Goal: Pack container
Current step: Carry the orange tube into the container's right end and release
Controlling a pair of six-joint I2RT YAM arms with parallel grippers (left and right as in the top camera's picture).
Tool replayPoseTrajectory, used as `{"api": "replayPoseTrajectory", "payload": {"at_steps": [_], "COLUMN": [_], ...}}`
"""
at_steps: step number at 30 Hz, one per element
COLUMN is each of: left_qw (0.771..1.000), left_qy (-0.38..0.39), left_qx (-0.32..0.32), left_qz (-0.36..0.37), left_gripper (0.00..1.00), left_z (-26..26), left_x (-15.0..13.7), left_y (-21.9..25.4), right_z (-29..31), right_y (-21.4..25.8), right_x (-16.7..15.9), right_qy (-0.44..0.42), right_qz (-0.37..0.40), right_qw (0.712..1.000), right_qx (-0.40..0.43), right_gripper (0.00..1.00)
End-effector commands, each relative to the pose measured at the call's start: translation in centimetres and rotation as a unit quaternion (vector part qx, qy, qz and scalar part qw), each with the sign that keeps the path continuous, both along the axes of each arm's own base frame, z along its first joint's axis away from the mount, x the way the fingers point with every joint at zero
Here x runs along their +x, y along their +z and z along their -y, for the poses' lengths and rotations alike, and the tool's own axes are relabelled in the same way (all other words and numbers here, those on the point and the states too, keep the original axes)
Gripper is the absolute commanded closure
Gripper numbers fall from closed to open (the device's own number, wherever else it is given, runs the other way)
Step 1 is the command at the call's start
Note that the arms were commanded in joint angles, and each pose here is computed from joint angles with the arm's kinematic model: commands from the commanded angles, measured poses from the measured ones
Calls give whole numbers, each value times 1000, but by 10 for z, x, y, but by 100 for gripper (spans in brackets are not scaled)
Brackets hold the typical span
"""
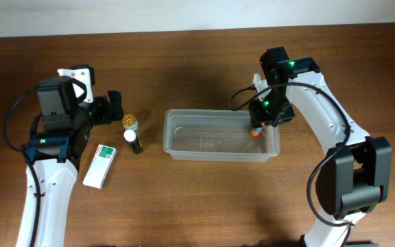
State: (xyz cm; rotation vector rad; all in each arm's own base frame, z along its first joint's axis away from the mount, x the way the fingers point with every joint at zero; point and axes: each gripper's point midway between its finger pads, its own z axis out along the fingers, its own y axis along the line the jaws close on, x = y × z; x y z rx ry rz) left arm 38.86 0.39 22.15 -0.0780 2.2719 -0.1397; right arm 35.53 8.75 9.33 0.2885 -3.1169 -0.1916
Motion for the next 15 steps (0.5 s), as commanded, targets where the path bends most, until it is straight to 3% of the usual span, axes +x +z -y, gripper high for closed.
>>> {"api": "replayPoseTrajectory", "payload": {"at_steps": [1, 7, 15], "left_qw": [1000, 1000, 1000], "left_qy": [-8, -8, -8], "left_qx": [-1, -1, -1], "left_qz": [16, 18, 21], "left_gripper": [1, 1, 1], "left_z": [1, 1, 1], "left_x": [4, 5, 5], "left_y": [12, 13, 14], "right_z": [1, 8, 37], "right_y": [-2, 25, 141], "right_x": [-4, -4, 4], "right_qy": [4, -1, -58], "right_qz": [-9, 9, 142], "right_qw": [1000, 1000, 987], "right_qx": [-9, -25, -55], "right_gripper": [34, 25, 18]}}
